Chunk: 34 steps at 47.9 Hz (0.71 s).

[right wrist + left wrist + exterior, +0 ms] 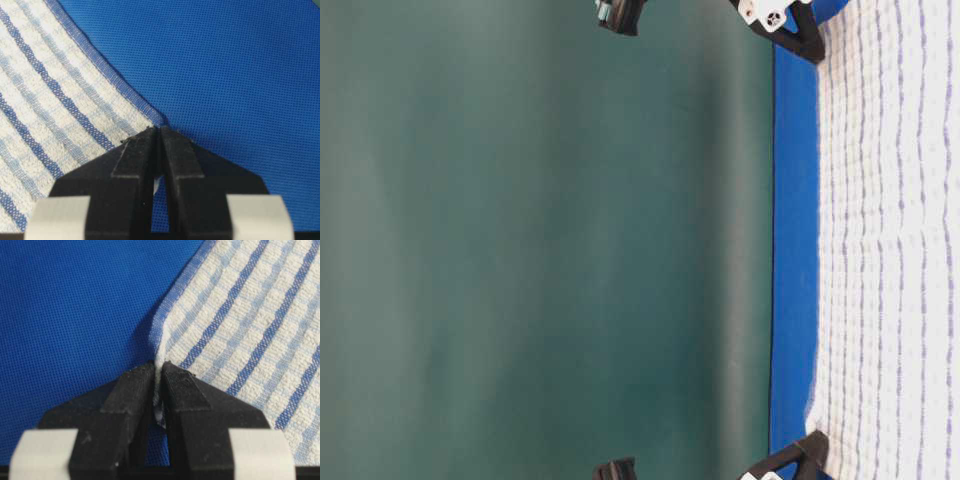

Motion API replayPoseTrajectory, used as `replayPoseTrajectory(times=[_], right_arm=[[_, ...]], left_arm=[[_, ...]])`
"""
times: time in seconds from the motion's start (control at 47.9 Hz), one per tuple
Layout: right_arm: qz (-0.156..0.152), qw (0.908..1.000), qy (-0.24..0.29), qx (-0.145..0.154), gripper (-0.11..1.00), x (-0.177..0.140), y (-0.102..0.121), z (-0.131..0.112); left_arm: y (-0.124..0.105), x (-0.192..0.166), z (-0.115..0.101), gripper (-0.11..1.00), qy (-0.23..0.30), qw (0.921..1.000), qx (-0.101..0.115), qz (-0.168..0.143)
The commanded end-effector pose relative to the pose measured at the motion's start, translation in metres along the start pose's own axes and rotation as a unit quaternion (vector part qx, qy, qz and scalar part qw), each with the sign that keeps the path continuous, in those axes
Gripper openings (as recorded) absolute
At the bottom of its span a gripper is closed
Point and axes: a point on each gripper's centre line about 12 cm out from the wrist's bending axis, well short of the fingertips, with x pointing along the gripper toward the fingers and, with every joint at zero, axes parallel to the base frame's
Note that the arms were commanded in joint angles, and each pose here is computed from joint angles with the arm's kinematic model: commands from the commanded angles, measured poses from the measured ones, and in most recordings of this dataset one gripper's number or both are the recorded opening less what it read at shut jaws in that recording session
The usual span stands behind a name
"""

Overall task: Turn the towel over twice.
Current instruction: 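Lift the towel by its far corners up and away with both grippers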

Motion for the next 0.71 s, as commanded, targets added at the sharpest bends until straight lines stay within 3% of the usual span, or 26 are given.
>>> replayPoseTrajectory(times=[0.0,0.334,0.689], right_arm=[[-0.004,0.9999,-0.011,0.004,0.05,-0.006,-0.003,0.009],[-0.032,0.9965,-0.076,-0.004,0.05,-0.042,-0.026,0.073],[-0.066,0.9873,-0.139,-0.04,0.05,-0.09,-0.046,0.146]], left_arm=[[0.005,-0.004,0.021,0.03,-0.033,0.9994,-0.005,0.007],[0.033,-0.033,0.092,0.03,-0.119,0.9919,-0.018,0.041],[0.056,-0.077,0.158,0.03,-0.221,0.9723,-0.023,0.074]])
